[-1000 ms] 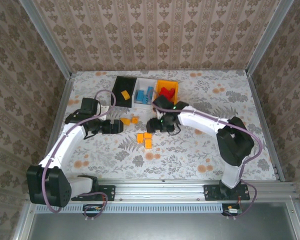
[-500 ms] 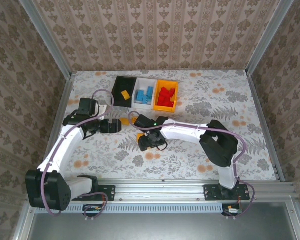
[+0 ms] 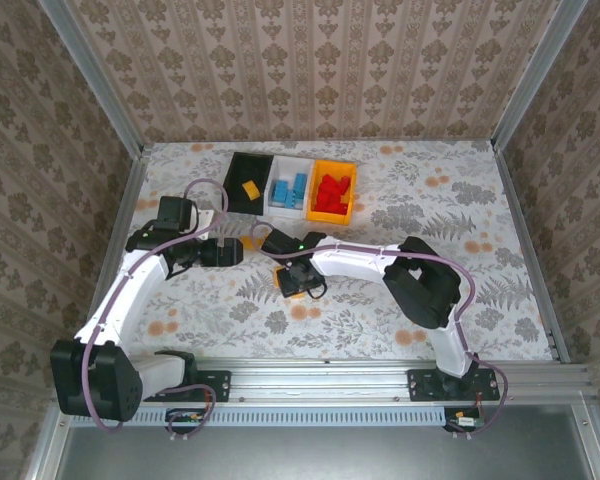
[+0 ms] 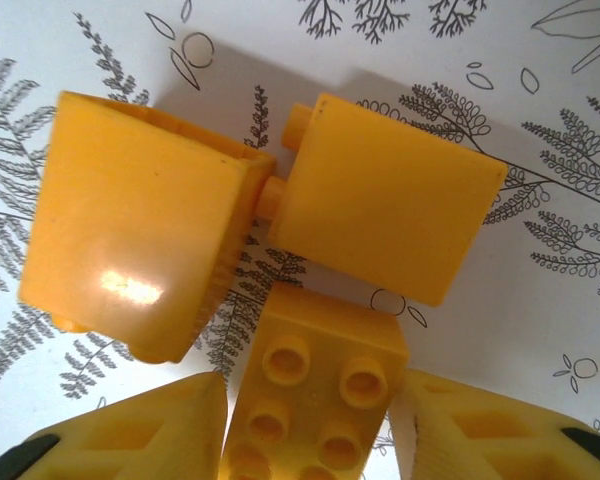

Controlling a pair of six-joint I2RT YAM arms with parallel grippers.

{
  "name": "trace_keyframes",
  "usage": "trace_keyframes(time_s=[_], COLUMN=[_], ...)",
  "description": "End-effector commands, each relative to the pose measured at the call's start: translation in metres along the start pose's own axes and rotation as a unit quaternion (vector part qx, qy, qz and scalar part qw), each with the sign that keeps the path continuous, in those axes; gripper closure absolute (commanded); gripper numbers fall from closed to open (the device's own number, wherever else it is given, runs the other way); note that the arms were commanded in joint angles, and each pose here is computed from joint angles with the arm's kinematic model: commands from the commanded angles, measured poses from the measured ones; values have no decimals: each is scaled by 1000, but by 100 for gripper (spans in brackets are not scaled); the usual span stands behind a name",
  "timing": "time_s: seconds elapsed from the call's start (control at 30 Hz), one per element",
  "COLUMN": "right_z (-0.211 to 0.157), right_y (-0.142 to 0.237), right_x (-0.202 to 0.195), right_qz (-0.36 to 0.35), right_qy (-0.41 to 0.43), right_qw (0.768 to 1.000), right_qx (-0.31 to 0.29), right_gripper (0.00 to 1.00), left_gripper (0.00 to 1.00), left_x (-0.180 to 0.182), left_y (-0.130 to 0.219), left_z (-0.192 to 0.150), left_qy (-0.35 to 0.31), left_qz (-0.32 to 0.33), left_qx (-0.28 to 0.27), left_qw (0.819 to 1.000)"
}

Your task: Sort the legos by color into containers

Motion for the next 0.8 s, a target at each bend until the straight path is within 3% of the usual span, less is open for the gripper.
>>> trace_keyframes(time_s=[0.0, 0.2, 0.43, 0.6, 0.77], right_z=[-3, -4, 6, 37, 96], right_y=[-1, 7, 42, 89, 152], right_x=[-7, -16, -29, -25, -8], right_qz=[-26, -31, 29, 138, 301], right_qy=[-1, -5, -47, -89, -128], right_qw=[1000, 1000, 998, 985, 939], right_qx=[5, 0, -17, -52, -102], right_gripper=[56, 71, 73, 72, 72], left_gripper=[0, 0, 0, 0, 0], left_x=[2, 1, 1, 1, 0], left_y=[2, 2, 2, 2, 3], left_z=[-1, -1, -1, -1, -1], left_qy=[-11, -12, -11, -11, -12], left_qz=[4, 2, 1, 1, 0], left_qx=[-5, -6, -6, -6, -7], left_qw=[1000, 1000, 1000, 1000, 1000])
Point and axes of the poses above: each hand's point on the last joint's axis, 136 mm out from that joint toward the fingers, its own y axis back along the fingers, its own x axis along the line the jaws close on, z = x × y, the point moved 1 cm from there along y, back along the fingers, and after that the axes turned 9 degrees about -y, right-handed, at the moved point
